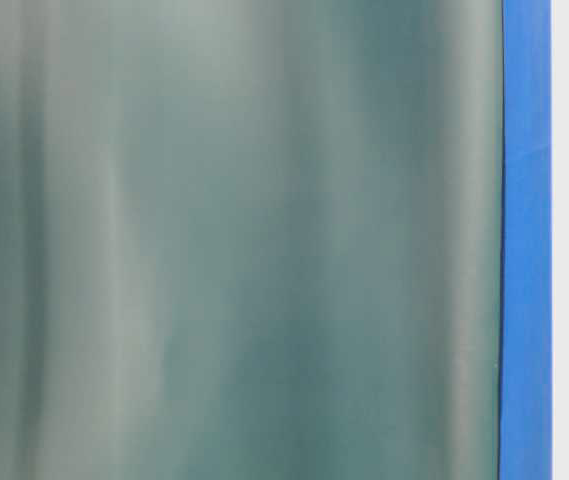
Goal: Touch the tip of the soldering iron to the tip of the solder at the mark.
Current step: 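Move both grippers down toward the yellow wire and soldering iron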
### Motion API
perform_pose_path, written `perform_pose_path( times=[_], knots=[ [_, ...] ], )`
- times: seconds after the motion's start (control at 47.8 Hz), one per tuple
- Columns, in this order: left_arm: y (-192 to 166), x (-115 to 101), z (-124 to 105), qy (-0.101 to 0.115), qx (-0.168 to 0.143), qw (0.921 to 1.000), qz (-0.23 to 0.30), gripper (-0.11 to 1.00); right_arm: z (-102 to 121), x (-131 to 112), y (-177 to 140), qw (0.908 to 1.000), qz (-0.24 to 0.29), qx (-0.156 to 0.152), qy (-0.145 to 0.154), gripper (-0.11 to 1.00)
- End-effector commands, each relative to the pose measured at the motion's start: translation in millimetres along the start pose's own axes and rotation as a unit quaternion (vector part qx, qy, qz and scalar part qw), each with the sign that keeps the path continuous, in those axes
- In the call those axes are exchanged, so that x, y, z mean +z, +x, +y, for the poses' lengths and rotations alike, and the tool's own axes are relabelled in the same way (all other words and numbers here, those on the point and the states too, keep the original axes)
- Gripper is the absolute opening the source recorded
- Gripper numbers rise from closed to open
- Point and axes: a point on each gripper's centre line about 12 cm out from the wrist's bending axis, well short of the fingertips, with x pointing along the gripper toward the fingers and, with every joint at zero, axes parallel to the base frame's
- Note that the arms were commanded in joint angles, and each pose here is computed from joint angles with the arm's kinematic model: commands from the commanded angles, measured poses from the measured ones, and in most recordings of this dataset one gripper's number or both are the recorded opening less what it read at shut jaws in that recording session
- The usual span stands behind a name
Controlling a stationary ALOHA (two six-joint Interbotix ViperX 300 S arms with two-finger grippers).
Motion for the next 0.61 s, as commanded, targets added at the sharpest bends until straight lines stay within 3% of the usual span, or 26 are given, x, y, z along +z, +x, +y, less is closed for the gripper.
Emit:
perform_pose_path(
  times=[0.0, 0.147, 0.398, 0.502, 0.586],
  knots=[
    [4.1, 7.7, -8.0, -0.006, -0.020, 0.9998, -0.006, 0.02, 2.3, 8.7, 3.4, 0.9999, -0.011, 0.005, 0.010, 0.00],
    [3.7, 5.8, -17.6, -0.009, -0.044, 0.9990, -0.003, 0.02, 11.7, 13.3, 7.5, 0.9992, 0.008, 0.028, 0.027, -0.06],
    [7.8, -19.6, -43.9, -0.009, -0.104, 0.9935, 0.046, 0.02, 33.5, -10.2, 16.2, 0.9930, 0.071, 0.072, 0.061, -0.05],
    [12.0, -32.7, -58.7, -0.006, -0.134, 0.9882, 0.074, 0.02, 45.8, -22.0, 20.5, 0.9875, 0.099, 0.094, 0.079, 0.03],
    [14.1, -40.1, -68.4, -0.006, -0.153, 0.9844, 0.087, 0.07, 57.5, -33.6, 23.0, 0.9817, 0.125, 0.113, 0.088, 0.19]
  ],
)
